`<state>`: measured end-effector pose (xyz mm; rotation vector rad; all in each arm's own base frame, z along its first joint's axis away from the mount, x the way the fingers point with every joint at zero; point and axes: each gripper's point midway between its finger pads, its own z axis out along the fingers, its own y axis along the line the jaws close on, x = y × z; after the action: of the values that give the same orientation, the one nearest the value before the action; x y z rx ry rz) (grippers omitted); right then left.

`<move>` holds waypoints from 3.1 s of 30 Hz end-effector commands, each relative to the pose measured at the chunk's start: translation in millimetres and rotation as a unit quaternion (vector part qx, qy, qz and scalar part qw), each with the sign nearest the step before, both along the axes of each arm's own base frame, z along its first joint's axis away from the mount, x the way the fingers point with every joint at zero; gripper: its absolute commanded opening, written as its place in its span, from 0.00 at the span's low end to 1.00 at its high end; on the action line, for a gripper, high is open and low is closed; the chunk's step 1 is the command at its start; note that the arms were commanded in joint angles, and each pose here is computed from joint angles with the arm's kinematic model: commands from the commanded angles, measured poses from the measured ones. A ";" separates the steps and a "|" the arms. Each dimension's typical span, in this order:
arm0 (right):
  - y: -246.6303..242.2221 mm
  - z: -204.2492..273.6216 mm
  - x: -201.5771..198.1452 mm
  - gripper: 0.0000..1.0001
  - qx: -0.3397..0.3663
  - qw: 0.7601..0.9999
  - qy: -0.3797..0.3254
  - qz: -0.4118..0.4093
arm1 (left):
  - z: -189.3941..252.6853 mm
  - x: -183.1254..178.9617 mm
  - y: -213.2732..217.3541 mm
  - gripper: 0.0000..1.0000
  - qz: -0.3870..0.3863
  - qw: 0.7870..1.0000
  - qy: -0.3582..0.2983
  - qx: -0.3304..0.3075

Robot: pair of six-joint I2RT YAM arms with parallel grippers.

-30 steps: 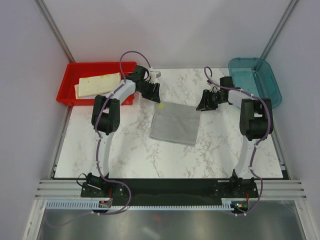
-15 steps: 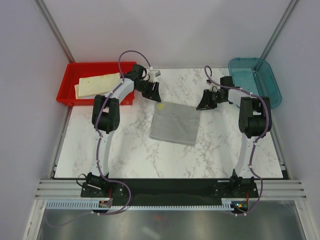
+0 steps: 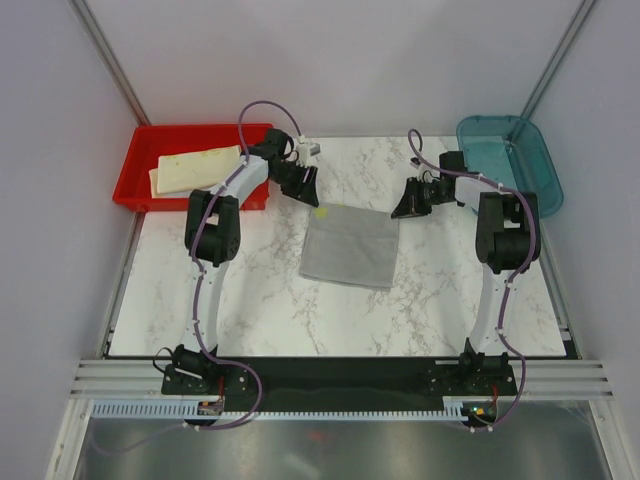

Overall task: Fold and stack the towels
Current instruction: Fold the towel

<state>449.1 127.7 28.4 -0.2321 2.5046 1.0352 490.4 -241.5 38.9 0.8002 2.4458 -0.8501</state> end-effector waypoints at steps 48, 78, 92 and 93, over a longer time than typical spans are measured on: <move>7.5 85.8 -53.5 0.00 -0.019 0.990 -0.138 -0.007 | 88.5 -57.5 -7.2 0.02 -0.032 0.997 -0.051 -0.056; 3.5 120.9 -41.8 0.00 -0.063 0.928 -0.366 -0.019 | 94.3 -47.2 -11.8 0.02 -0.001 0.992 -0.103 -0.075; 16.9 118.9 -89.1 0.00 -0.019 0.944 -0.328 -0.024 | 88.0 -95.3 5.7 0.02 0.008 0.995 -0.079 -0.065; 17.2 114.6 -92.9 0.00 -0.016 0.947 -0.320 -0.029 | 82.1 -102.3 6.2 0.02 0.007 0.996 -0.068 -0.065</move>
<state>368.7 141.7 144.7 -0.4726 1.9245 0.6953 393.5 -236.6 104.0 0.7899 2.2868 -0.9129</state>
